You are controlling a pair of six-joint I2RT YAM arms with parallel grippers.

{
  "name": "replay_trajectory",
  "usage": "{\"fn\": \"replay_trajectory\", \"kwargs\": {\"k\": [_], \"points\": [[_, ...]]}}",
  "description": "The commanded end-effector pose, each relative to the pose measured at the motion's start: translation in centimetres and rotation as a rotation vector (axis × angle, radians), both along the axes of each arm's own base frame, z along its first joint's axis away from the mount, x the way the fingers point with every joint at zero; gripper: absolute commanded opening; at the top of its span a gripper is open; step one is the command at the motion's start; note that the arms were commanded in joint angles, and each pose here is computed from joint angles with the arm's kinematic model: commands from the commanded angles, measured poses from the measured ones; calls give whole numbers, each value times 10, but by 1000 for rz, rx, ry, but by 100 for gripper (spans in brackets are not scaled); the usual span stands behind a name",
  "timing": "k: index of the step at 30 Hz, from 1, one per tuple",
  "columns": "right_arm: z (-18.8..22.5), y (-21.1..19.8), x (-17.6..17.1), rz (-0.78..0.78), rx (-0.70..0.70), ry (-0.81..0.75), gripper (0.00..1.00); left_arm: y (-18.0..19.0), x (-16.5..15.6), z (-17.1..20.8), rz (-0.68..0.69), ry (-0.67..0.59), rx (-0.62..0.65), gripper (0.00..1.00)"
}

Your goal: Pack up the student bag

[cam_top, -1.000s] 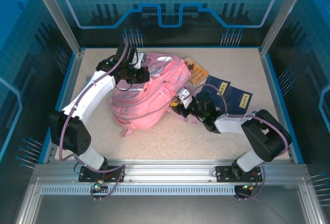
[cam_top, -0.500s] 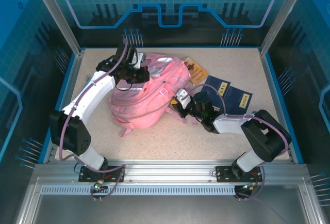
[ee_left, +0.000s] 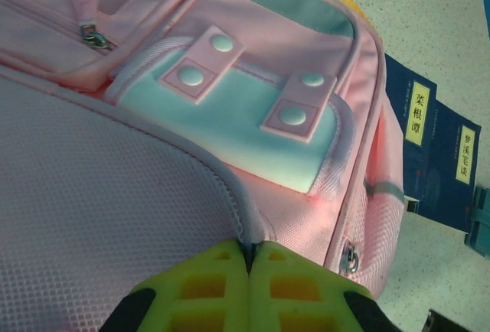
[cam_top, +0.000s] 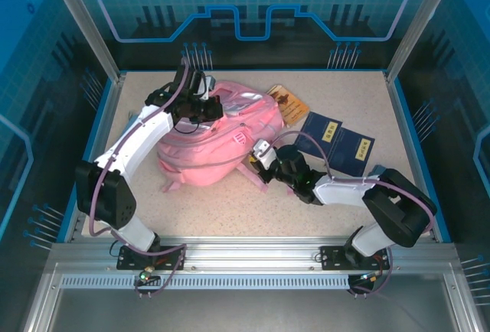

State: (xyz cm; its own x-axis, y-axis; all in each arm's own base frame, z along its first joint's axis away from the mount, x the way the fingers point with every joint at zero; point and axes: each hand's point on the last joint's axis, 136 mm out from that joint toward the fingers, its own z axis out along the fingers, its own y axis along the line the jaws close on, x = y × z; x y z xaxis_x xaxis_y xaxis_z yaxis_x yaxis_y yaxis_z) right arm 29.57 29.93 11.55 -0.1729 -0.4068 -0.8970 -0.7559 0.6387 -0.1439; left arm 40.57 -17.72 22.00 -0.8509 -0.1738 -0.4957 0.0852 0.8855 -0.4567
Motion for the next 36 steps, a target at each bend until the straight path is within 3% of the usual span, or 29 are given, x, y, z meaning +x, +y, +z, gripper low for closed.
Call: {"fn": "replay_trajectory", "kwargs": {"k": [1, 17, 28, 36], "points": [[3, 17, -21, 30, -3, 18, 0, -11, 37, 27, 69, -167, -51, 0], [-5, -8, -6, -170, -42, 122, 3, -12, 40, -1, 123, -144, 33, 0], [9, 37, -24, 18, 108, 186, 0, -30, 41, -7, 195, -135, -42, 0], [5, -27, 26, -132, 122, 260, 0, -23, 29, -8, 154, -115, 12, 0]]}}
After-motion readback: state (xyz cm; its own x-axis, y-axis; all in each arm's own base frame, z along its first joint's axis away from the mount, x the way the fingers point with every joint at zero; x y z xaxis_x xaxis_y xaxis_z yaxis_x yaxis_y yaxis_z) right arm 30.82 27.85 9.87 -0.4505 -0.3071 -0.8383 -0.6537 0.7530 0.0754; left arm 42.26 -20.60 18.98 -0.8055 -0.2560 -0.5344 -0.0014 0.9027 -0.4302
